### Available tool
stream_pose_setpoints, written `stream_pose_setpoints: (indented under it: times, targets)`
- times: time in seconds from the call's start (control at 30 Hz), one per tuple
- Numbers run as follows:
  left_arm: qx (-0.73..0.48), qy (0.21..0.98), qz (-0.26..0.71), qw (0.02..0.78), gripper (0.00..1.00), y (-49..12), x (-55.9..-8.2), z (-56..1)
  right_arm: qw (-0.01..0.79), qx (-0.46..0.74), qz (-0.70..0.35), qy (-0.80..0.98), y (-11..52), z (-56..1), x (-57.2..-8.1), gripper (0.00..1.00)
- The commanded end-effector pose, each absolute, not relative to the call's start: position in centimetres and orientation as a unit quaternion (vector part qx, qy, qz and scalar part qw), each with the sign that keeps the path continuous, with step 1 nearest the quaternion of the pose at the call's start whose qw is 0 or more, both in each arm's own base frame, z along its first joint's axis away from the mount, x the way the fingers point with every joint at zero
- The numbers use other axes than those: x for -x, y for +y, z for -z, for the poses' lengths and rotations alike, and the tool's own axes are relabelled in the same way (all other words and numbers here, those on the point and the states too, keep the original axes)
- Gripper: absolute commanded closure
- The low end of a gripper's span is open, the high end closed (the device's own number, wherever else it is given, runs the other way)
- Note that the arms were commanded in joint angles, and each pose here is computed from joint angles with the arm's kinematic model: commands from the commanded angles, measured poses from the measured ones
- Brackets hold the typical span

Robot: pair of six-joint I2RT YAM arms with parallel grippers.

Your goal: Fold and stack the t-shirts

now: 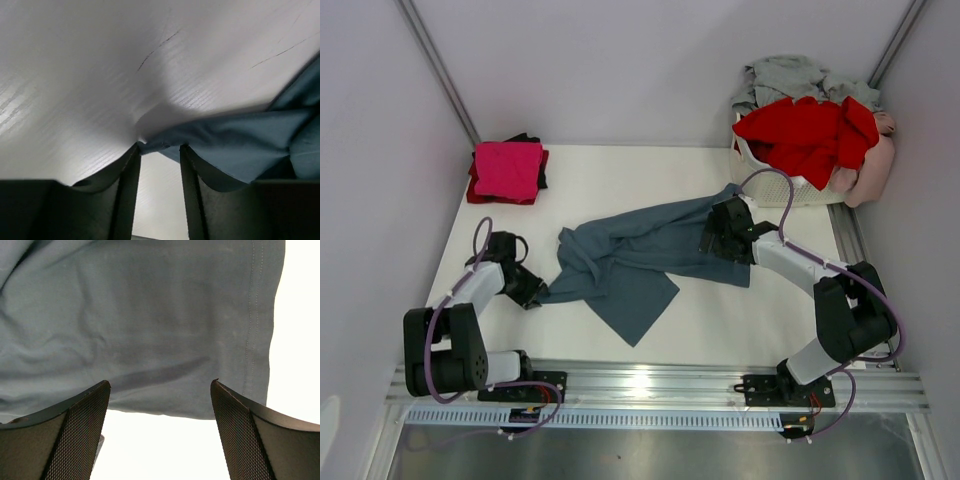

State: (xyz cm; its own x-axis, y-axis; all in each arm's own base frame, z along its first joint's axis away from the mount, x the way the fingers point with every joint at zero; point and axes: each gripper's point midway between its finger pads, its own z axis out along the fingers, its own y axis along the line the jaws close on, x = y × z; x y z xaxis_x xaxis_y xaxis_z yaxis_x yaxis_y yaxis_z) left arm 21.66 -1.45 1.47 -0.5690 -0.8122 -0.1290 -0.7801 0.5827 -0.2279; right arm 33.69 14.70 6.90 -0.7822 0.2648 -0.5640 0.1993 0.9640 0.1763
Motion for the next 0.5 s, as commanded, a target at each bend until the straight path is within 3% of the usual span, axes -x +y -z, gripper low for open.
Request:
stream_pose_setpoints:
  times: [0.0,0.23,0.33,0.47]
  targets:
    - [0.441,0.882,0.108,0.130,0.63,-2.0,-23.3,-2.0,0.329,-0.119,-0.068,0.934,15.2,-8.1,-34.3,0.15]
    - [0.434,0.885,0.105,0.129,0.88,-1.8,-23.8,-2.2,0.325,-0.123,-0.069,0.935,15.2,-7.8,-34.1,0.15]
    - [0.429,0.889,0.095,0.131,0.90,-1.5,-24.2,-2.6,0.325,-0.123,-0.072,0.935,15.3,-7.8,-34.1,0.15]
    - [0.428,0.891,0.060,0.138,0.82,-0.2,-24.3,-3.4,0.324,-0.124,-0.072,0.935,15.3,-7.7,-34.0,0.15]
